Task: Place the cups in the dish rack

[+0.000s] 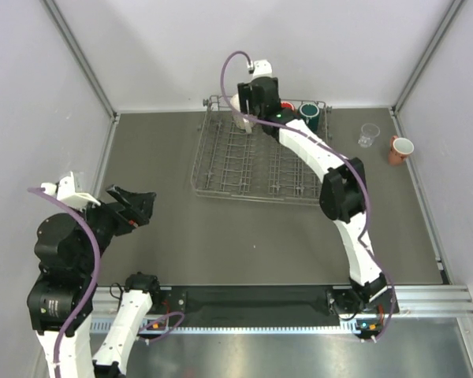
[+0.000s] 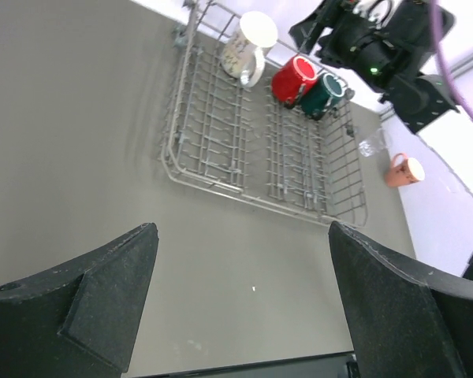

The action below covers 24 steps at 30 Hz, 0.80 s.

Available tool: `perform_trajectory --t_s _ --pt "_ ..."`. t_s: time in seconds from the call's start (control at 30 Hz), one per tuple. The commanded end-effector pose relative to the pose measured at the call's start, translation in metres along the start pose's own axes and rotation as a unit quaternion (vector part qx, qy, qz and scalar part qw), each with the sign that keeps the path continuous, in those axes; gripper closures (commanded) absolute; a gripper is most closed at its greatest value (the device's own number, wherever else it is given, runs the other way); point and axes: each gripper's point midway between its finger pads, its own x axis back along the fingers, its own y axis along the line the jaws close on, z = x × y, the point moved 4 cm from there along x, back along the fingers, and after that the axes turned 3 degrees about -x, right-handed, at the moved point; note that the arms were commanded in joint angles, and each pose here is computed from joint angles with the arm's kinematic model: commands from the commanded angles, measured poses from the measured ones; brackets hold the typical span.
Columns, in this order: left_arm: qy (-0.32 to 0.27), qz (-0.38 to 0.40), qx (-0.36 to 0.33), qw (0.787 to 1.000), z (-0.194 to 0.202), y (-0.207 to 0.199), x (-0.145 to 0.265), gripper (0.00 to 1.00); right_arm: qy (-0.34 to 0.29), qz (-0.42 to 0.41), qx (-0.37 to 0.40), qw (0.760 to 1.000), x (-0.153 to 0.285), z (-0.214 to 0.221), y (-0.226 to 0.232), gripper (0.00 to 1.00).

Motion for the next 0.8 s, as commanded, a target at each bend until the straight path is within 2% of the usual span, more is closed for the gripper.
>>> perform_trajectory --t_s 0.0,0.03,0.2,0.33,0.47,0.77 --pt "-0.02 0.031 -0.004 0.999 -0.017 -0.016 0.007 0.06 -0.056 0.0 -0.026 0.998 0.053 -0.068 -0.012 0.27" --pt "-0.027 0.029 -0.008 0.999 -0.023 -0.018 0.011 0.06 -0.074 0.002 -0.032 0.997 0.072 -0.089 -0.018 0.27" --pt "-0.016 0.027 -0.025 0.999 -0.03 -0.022 0.011 0.06 -0.091 0.037 -0.033 0.995 0.117 -0.113 -0.054 0.27" --pt "0.009 0.056 -0.016 0.998 -0.022 -0.027 0.0 0.06 -0.11 0.087 -0.048 0.989 0.152 -0.136 -0.109 0.28" --pt "0.042 0.092 -0.013 0.995 -0.012 -0.034 -0.011 0.06 -0.109 0.135 -0.067 0.983 0.173 -0.136 -0.161 0.28" --pt "0.077 0.09 -0.02 0.993 -0.001 -0.029 -0.021 0.07 -0.067 0.264 -0.121 0.955 0.198 -0.102 -0.29 0.3"
